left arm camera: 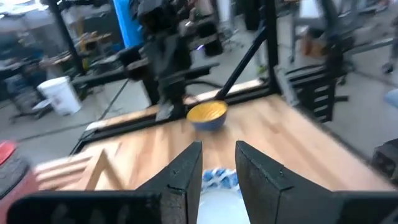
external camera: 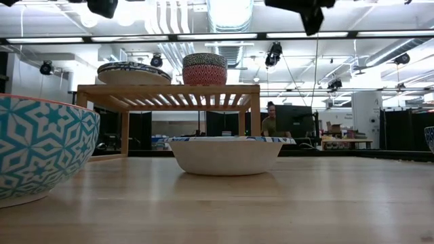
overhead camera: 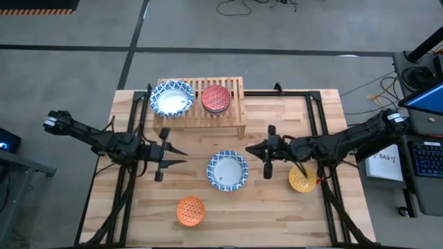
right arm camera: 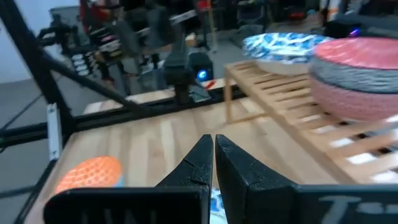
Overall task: Place and stack bowls onto a shelf
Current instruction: Stack the yellow pattern bowl on top of the red pattern bowl on the shelf
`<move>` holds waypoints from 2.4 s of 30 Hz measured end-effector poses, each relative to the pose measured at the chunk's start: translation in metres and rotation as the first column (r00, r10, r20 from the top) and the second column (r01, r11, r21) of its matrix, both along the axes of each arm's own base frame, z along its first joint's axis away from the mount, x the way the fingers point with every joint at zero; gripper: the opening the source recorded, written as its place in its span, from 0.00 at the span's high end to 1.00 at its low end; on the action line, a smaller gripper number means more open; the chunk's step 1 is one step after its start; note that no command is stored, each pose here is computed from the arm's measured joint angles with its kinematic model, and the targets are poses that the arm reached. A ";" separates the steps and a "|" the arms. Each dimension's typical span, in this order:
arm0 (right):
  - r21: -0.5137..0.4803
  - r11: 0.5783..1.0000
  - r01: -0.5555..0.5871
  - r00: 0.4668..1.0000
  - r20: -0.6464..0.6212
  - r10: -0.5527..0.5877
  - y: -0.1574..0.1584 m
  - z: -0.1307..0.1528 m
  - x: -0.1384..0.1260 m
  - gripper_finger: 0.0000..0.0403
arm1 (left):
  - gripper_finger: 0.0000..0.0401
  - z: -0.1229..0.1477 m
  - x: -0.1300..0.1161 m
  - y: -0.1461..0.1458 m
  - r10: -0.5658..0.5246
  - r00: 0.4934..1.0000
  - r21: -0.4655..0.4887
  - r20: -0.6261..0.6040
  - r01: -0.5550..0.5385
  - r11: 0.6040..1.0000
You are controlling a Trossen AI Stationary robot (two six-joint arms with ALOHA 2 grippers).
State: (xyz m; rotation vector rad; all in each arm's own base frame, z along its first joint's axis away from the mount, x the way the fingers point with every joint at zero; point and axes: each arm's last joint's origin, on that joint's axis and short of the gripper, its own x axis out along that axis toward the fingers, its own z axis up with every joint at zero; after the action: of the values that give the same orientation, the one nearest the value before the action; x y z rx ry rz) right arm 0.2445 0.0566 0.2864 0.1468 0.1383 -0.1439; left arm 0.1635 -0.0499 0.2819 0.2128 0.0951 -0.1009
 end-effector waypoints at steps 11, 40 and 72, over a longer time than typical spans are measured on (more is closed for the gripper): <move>0.047 0.999 -0.001 0.920 -0.391 0.019 0.018 0.017 0.057 0.98 | 0.80 -0.015 0.000 0.004 0.137 0.988 0.018 -0.077 -0.136 0.991; 0.246 0.831 0.500 0.339 -0.938 0.074 0.026 -0.015 0.046 0.98 | 0.80 -0.018 -0.003 0.005 0.150 0.977 0.005 -0.150 -0.151 0.989; 0.020 0.468 0.884 -0.027 -0.995 0.094 0.022 -0.093 -0.027 0.56 | 0.80 -0.015 -0.002 0.005 0.150 0.978 -0.004 -0.146 -0.153 0.988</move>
State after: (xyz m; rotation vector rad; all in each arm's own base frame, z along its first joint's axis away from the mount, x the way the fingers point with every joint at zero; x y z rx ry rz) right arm 0.2171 0.0788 0.1935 0.9895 1.6316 -0.9737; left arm 0.1615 -0.0451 0.2668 0.1826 0.2557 0.0351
